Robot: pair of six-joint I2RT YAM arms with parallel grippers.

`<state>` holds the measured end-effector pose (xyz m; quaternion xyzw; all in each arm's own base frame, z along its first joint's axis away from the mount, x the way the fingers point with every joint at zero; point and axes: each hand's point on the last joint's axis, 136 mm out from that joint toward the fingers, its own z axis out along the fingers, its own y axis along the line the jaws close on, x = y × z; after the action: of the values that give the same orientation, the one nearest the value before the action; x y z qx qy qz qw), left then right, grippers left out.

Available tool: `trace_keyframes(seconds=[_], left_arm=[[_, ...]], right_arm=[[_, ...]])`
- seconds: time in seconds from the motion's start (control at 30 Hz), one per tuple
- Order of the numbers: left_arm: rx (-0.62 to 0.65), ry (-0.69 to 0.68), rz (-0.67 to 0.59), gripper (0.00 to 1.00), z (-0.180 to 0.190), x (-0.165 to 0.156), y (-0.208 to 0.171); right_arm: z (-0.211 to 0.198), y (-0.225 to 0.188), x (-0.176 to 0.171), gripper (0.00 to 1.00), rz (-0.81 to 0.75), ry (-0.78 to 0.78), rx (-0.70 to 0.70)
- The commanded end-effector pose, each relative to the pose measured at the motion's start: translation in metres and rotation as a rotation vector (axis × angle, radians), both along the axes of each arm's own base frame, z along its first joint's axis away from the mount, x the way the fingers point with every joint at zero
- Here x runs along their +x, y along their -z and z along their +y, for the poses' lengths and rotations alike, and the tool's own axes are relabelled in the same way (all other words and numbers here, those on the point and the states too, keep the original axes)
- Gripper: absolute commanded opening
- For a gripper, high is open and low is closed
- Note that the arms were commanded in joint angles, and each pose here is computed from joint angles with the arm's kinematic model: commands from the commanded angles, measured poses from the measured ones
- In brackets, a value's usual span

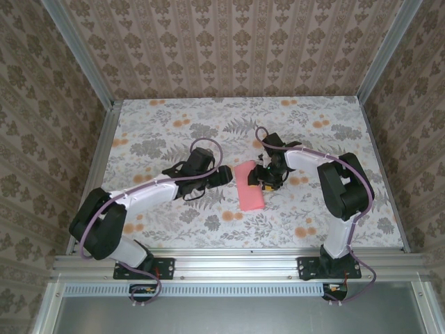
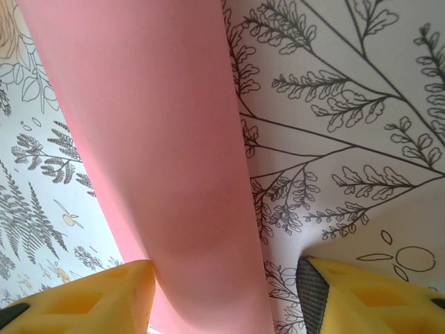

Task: Fold a paper plane with a square sheet of paper (pick it up from the middle)
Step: Fold the square sheet of paper in half at the center of the table.

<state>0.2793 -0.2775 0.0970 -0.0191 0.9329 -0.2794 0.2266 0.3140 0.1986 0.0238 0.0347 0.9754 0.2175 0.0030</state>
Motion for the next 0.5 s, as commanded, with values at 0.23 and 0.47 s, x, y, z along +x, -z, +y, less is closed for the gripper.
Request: trace_keyframes(seconds=[0.23,0.47], left_arm=[[-0.012,0.013,-0.017,0.81,-0.0103,0.0046,-0.0082],[-0.004,0.016,-0.013,0.81,-0.0097,0.0035,-0.0062]], right_arm=[[0.0103,0.0028,0.0114,0.59,-0.024,0.042,0.020],[0.0106,0.0067,0.0036,0.59,0.001,-0.012,-0.010]])
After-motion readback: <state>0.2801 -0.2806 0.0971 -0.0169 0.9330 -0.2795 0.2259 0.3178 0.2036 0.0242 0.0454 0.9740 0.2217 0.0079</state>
